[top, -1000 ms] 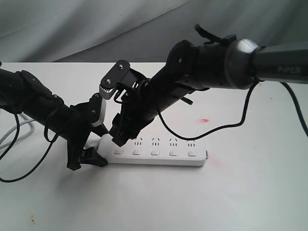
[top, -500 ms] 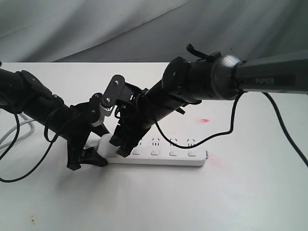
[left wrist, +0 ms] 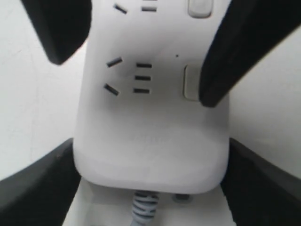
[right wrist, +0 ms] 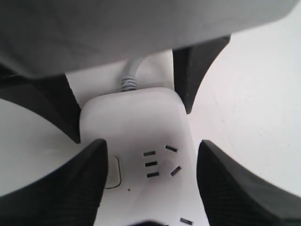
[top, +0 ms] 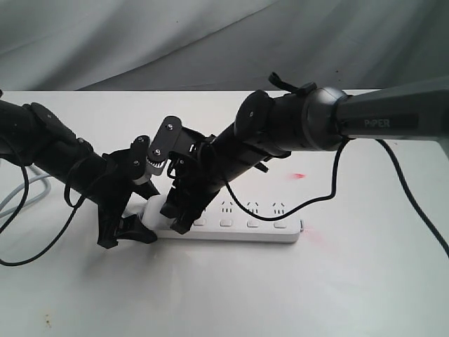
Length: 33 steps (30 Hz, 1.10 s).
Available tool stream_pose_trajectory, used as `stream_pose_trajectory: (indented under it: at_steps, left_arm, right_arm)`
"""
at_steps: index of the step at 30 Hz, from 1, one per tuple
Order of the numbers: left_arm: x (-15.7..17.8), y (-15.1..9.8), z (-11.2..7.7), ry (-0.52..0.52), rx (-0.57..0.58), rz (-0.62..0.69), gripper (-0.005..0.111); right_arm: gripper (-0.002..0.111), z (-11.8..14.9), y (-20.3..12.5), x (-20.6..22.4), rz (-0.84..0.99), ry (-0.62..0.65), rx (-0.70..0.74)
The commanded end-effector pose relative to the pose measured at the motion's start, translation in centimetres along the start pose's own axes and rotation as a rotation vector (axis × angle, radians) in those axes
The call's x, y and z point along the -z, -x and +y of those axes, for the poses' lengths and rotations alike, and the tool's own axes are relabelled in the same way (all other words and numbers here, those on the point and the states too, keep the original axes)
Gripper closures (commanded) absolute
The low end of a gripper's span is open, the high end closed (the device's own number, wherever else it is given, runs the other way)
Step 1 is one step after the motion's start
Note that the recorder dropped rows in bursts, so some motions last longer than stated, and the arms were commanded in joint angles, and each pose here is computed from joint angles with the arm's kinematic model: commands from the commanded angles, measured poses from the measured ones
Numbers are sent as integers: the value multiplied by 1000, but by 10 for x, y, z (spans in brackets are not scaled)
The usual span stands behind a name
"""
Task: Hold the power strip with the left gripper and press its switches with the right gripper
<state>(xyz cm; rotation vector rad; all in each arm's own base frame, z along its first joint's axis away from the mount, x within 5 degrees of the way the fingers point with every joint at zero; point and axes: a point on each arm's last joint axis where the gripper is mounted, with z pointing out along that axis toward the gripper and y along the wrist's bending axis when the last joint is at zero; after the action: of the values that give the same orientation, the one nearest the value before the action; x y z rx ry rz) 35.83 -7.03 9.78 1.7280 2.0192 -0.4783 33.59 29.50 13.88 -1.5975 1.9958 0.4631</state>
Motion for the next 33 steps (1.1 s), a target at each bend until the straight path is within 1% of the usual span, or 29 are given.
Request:
stream_pose_trajectory:
  at_steps: [1,6,21,33]
  left_arm:
    - [-3,-1,0,5,-12,14,52]
    - [-3,-1,0,5,-12,14,52]
    - [-3,-1,0,5,-12,14,52]
    - [-3,-1,0,5,-12,14,52]
  right_arm:
    - [55,-2,3,2,-12,-10,13]
    - [55,-2,-3,-6,2,-6,28]
    - [55,-4,-2,-5,-2,-26,60]
    - [55,-2,-10,-15,22,2,51]
